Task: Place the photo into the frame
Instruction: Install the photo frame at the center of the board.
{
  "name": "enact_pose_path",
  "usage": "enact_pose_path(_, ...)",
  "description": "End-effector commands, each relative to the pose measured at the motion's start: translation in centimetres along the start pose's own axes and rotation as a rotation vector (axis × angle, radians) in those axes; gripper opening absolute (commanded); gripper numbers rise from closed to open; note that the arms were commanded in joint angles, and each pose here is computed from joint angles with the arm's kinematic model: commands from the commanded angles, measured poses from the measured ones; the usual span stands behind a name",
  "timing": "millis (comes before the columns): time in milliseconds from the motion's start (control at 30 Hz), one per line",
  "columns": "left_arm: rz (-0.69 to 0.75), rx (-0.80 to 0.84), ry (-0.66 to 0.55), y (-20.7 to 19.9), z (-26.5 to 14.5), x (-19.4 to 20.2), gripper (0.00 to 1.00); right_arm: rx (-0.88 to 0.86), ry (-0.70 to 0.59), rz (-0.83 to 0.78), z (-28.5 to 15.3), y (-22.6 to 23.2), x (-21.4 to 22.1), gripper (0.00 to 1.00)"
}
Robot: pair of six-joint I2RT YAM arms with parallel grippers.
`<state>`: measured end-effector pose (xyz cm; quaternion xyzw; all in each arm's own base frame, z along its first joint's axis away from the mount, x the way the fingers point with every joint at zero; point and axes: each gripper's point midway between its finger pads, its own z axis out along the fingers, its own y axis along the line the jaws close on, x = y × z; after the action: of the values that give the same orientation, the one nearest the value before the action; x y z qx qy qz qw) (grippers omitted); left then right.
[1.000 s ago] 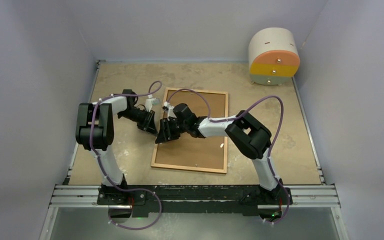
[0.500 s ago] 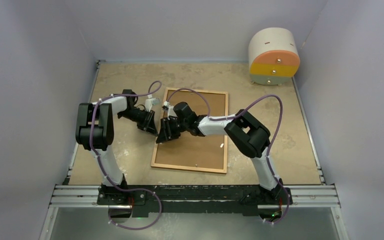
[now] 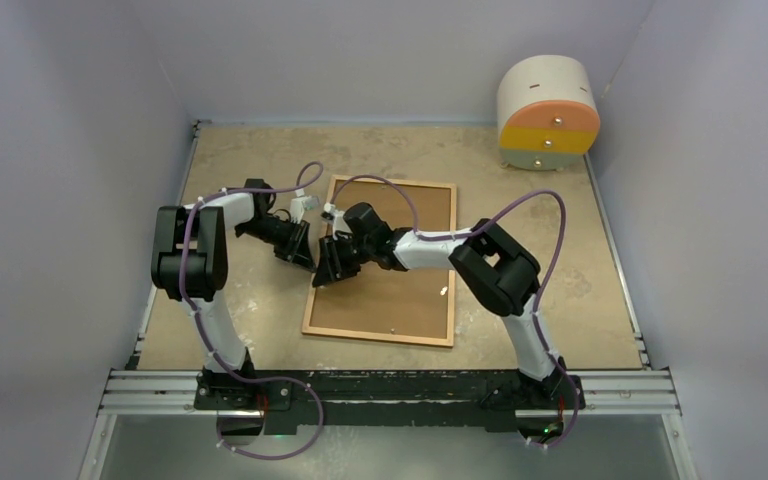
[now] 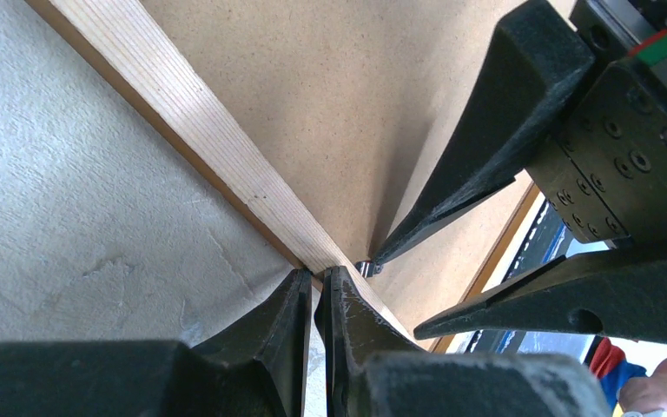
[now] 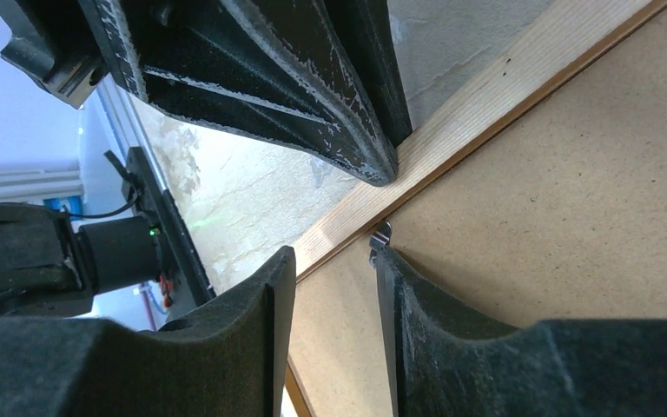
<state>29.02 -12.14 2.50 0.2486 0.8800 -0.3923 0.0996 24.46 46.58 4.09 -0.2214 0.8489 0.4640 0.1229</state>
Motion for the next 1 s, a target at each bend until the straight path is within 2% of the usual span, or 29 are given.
enact_pose_path(0,0.079,-0.077,0.028,2.6,1.3,0.4,0.05,0.122,-0.073,-0.056,-1.3,-1.1,-1.9,0.43)
enact_pose_path(300,0.078,-0.075,0.032,2.5,1.2,0.5,0.05,0.138,-0.139,-0.058,-1.6,-1.7,-2.5,0.42)
enact_pose_path(600,0.082,-0.079,0.033,2.6,1.2,0.4,0.04,0.093,-0.036,-0.038,0.8,-0.9,1.0,0.41)
enact_pose_path(967,0.080,-0.082,0.033,2.7,1.2,0.4,0.02,0.064,0.015,-0.034,1.8,-0.2,2.5,0.40)
